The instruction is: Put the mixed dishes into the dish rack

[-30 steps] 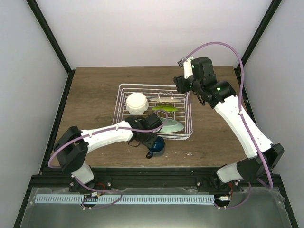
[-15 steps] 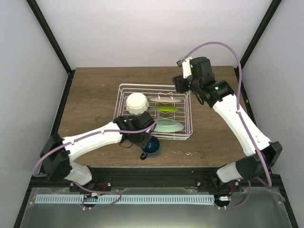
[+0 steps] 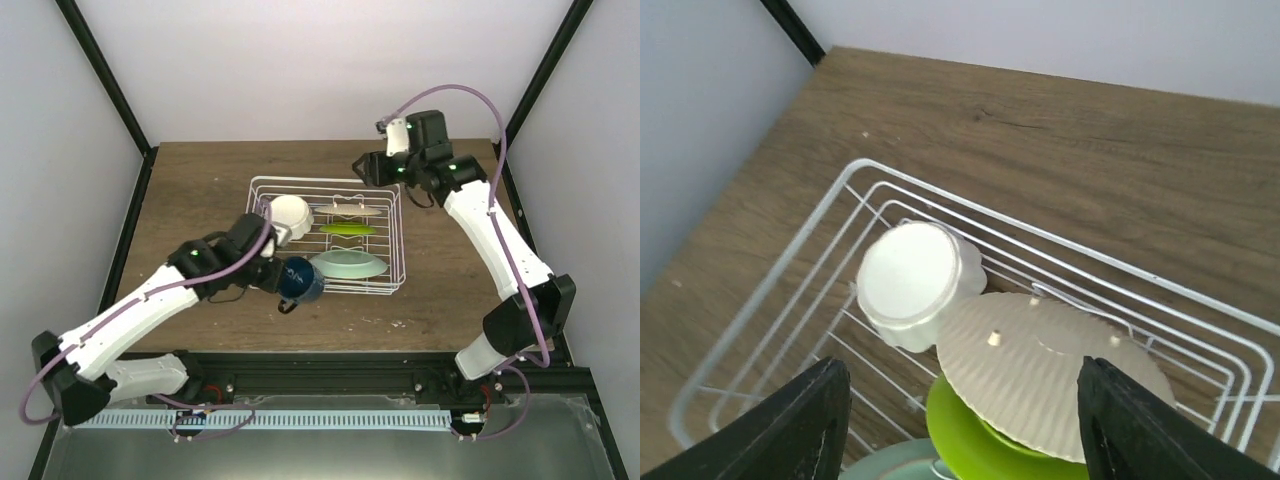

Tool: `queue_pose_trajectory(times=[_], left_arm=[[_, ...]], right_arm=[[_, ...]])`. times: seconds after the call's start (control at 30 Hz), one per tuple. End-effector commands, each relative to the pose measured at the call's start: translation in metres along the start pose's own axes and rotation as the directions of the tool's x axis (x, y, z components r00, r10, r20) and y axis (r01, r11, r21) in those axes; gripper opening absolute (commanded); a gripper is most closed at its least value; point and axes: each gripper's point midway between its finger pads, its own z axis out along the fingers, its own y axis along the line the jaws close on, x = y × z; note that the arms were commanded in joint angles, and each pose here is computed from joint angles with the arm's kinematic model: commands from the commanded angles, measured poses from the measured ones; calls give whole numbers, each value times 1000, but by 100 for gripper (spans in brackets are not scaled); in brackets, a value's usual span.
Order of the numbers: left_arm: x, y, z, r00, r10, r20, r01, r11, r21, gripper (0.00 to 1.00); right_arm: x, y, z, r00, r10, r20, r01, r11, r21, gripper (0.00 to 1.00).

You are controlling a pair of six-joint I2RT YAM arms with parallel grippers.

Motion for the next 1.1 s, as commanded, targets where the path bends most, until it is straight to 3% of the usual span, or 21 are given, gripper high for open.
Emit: queue_pose_trajectory(times=[0.0,0.2,0.37,0.47,0.57,0.7,0.9,1.07], left_arm=[[-61,21,-44,951,-112,289,105,994,41,0],[-114,58,-60,811,-302,502,224,951,211,0],[-169,53,-64,707,-341,619,136,925,354,0],[-200,41,-80,628,-370,684,49,896,440,0],[-216,35,-92,580,-391,714,5,879,477,0],[-225,38,-98,551,-392,737,1,883,469,0],[-234,31,-95,518,-465,718,-30,829,559,0],[-239,32,-84,516,-491,702,-18,813,582,0]], right_arm=[[-12,1,-14,980,199,20,-188,953,-236,63],[-12,-1,-21,959,283,-11,-260,866,-427,60],[1,33,-30,958,276,-71,-245,670,-700,55],[18,37,-27,948,294,-120,-279,588,-759,55],[31,38,-23,938,311,-151,-307,548,-778,56],[34,36,-20,935,316,-159,-316,542,-779,56],[35,44,-15,948,270,-167,-286,497,-819,60],[36,52,-10,959,246,-144,-244,451,-859,61]])
